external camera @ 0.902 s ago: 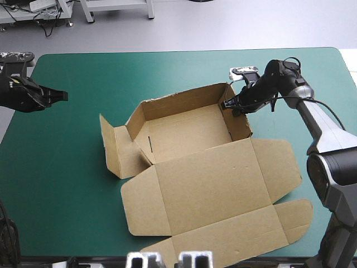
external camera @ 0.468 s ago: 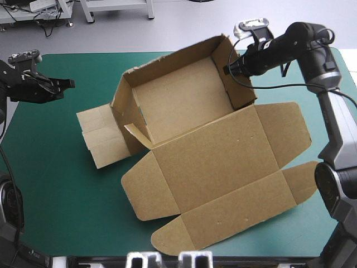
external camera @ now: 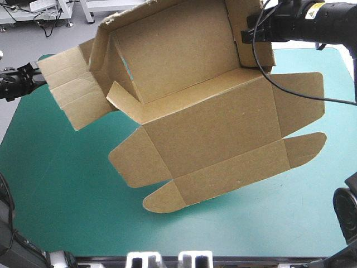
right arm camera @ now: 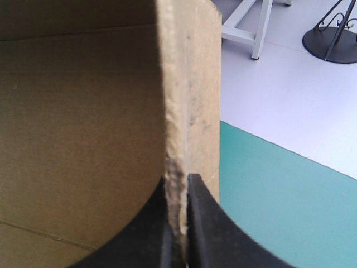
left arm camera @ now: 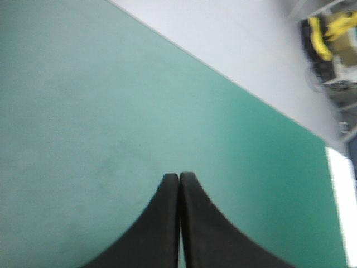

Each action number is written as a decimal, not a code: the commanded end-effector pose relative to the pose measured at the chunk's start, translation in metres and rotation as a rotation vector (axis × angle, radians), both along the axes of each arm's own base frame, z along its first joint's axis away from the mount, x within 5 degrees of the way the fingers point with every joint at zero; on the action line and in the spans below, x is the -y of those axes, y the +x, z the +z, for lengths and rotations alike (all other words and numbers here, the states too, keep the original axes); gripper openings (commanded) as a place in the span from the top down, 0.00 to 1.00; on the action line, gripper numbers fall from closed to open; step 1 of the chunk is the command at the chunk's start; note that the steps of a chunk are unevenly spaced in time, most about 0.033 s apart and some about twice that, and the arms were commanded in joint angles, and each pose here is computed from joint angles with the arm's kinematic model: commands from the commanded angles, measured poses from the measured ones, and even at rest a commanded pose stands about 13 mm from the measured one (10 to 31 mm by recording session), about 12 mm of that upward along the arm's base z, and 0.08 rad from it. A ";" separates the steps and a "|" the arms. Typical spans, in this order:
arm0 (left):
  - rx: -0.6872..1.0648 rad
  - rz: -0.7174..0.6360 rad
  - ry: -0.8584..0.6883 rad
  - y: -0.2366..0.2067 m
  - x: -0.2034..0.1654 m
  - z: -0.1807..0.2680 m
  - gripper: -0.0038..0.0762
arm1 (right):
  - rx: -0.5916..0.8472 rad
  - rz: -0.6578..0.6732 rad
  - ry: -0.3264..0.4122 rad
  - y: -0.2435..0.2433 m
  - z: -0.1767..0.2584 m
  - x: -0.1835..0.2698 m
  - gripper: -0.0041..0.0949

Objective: Fold the box

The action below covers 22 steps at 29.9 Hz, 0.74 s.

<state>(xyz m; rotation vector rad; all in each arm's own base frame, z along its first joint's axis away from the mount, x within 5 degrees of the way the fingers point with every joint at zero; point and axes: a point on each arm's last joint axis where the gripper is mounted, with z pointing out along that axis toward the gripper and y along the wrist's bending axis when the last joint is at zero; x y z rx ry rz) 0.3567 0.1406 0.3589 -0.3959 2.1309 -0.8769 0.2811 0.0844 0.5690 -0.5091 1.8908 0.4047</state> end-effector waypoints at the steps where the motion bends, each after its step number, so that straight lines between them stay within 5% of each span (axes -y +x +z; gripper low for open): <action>1: 0.213 -0.145 -0.194 -0.005 0.017 0.035 0.97 | 0.091 0.031 0.071 -0.040 0.029 0.004 0.97; 14: 0.272 -0.368 -0.187 -0.012 0.093 0.065 0.96 | 0.184 -0.006 0.149 -0.035 0.040 0.005 0.97; 22: 0.335 -0.394 -0.118 -0.044 0.112 0.098 0.96 | 0.158 -0.019 0.167 -0.014 0.031 0.002 0.97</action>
